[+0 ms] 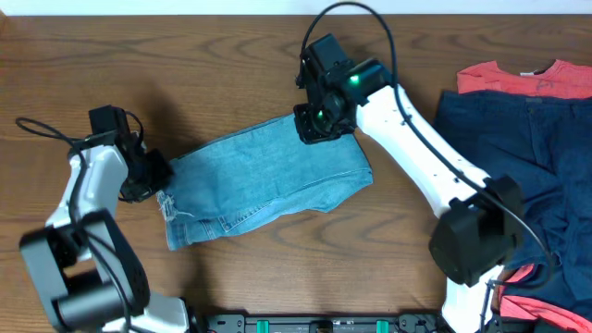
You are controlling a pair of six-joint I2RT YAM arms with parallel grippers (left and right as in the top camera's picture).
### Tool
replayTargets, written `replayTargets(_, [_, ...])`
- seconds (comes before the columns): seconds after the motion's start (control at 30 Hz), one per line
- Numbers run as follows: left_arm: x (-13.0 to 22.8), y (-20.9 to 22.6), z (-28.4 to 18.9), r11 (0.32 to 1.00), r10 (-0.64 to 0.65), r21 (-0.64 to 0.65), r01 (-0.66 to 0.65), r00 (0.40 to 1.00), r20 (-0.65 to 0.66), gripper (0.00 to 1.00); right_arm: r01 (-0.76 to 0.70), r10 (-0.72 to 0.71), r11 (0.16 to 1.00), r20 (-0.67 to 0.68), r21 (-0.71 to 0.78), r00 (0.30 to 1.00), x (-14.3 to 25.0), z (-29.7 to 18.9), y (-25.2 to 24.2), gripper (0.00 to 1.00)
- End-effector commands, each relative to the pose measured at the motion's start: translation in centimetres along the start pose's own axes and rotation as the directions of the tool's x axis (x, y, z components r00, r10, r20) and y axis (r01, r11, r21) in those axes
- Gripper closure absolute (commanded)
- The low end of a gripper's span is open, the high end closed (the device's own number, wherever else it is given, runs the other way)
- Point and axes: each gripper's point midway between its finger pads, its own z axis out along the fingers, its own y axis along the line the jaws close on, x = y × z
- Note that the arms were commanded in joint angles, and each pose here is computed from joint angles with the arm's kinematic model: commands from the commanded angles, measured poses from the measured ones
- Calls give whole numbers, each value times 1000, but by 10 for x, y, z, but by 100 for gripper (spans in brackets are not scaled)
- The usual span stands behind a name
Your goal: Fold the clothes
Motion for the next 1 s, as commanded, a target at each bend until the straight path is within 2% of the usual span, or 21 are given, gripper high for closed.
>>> replayTargets(0.0, [1,12,19,996,-55,-72,53,998,-26,87,-13,17,999,-92,37,996,17,37,-14,84])
replayTargets(0.13, [12,16,37,994,-59,-97,50,994,-92,88,-106,130,985,-179,139,975,39,77,-43,87])
replayTargets(0.27, [14,17,38,994,-60,-102,50,993,-103,88,-160,220,960,-262,231,939,67,106,-76,87])
replayTargets(0.37, [13,17,38,994,-60,-101,50,993,-101,87,-208,306,925,-296,319,905,85,117,-106,88])
replayTargets(0.47, [13,15,36,995,-60,-89,51,993,-103,87,-238,351,908,-318,344,881,93,117,-124,88])
replayTargets(0.53, [11,12,32,995,-59,-81,51,993,-100,87,-195,286,941,-344,277,894,88,113,-121,88])
replayTargets(0.63, [6,2,18,998,-50,-32,47,995,-90,87,-70,87,996,-361,59,929,76,97,-95,85])
replayTargets(0.67, [2,-3,9,999,-48,-14,47,996,-80,87,-6,-8,999,-339,-41,941,71,87,-80,83])
replayTargets(0.73, [-3,-11,-9,999,-44,26,46,998,-55,87,72,-110,987,-274,-144,955,61,64,-63,77])
replayTargets(0.87, [-8,-19,-50,997,-36,67,34,999,17,83,153,-176,971,-118,-183,977,39,13,-47,65])
replayTargets(0.97, [-2,-20,-79,996,-32,85,26,997,65,73,186,-188,966,4,-177,982,25,-26,-42,48])
